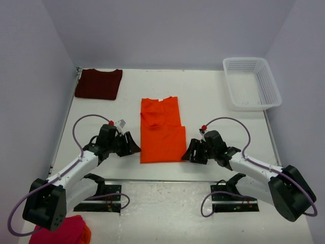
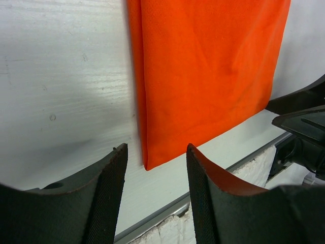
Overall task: Fold and stack the t-shirts
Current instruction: Grab one side of the 2/3 rectangular tshirt with both arms
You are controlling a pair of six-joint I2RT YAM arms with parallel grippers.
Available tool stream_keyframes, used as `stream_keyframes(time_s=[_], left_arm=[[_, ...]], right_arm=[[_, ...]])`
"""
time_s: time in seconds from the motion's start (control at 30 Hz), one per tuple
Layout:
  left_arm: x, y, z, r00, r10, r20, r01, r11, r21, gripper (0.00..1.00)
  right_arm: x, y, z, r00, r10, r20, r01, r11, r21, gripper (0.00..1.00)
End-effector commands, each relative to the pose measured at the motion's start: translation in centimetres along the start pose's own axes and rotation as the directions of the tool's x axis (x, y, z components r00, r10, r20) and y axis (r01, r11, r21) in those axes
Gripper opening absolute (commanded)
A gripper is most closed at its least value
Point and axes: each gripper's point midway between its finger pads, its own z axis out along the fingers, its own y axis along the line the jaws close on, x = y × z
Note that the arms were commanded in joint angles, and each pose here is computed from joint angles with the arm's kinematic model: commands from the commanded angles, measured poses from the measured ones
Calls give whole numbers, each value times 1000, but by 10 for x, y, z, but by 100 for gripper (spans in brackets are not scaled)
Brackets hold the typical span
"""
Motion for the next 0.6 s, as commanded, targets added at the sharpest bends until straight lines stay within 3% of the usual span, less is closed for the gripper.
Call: stream_keyframes(time_s=[0.0, 0.27, 0.43, 0.57], left_arm=[[-6, -3, -2, 1000, 21, 13, -21, 1000, -3, 52], [-8, -4, -4, 999, 36, 16, -36, 999, -7, 52], [-7, -2, -4, 999, 38, 11, -38, 999, -16, 52], [-7, -2, -5, 999, 38, 9, -38, 999, -21, 52]], right_arm=[[1, 5, 8, 1000, 7, 6, -7, 1000, -16, 63], [-2, 7, 17, 1000, 0, 18, 0, 1000, -12, 56], [-1, 3, 20, 1000, 8, 19, -8, 1000, 2, 39], [2, -2, 24, 1000, 15, 10, -15, 1000, 11, 34]])
